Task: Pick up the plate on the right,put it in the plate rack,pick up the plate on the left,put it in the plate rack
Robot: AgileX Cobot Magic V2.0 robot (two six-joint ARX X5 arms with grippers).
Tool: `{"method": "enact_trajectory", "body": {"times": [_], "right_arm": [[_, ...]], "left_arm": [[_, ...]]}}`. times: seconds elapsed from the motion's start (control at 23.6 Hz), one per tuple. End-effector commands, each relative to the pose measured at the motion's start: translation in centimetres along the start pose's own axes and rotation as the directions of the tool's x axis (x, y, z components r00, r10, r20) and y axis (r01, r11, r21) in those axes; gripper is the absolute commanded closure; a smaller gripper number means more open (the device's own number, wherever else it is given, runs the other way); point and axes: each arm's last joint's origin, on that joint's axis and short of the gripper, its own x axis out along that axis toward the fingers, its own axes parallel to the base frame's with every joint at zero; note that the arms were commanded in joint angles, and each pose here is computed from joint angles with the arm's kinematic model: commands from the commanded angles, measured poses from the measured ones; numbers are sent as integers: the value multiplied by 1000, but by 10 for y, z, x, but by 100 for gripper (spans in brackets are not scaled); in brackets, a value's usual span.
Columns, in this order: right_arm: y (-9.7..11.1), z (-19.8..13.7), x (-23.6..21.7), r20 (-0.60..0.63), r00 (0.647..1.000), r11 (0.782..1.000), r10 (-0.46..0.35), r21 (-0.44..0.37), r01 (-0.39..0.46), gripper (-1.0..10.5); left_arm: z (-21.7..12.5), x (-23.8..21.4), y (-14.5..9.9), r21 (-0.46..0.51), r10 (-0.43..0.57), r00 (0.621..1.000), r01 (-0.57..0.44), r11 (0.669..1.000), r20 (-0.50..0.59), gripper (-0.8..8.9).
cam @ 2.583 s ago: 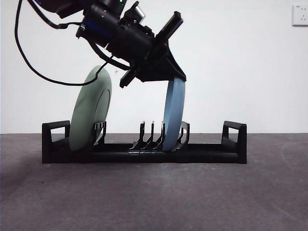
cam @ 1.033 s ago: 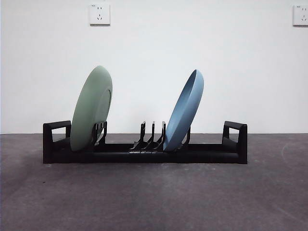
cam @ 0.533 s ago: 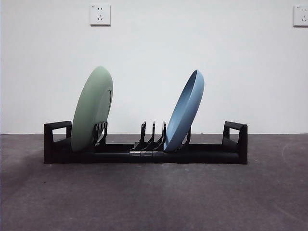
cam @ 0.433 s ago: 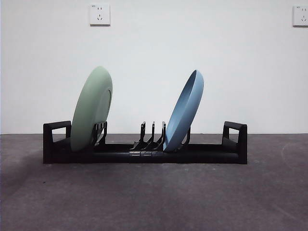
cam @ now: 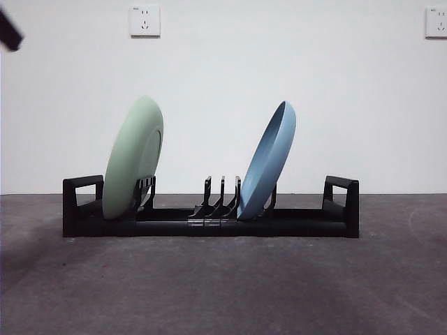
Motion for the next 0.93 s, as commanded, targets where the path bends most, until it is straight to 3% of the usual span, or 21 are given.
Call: {"method": "enact_trajectory", "body": {"times": [0.04, 0.21, 0.76, 0.93], "right_arm": [[0, 0, 2, 15, 1000, 999, -14, 51, 13, 952], [0, 1, 5, 17, 999, 987, -30, 160, 27, 946], [0, 0, 5, 3, 999, 986, -32, 162, 31, 946], [0, 0, 5, 0, 999, 986, -33, 161, 32, 946]], "left_arm": [[3, -10, 2, -30, 17, 997, -15, 999, 72, 821], [2, -13, 2, -28, 17, 997, -15, 999, 72, 817], [-3, -7, 1, 12, 14, 1000, -14, 1000, -1, 817], [-3, -12, 10, -22, 17, 997, -15, 1000, 69, 817]]}}
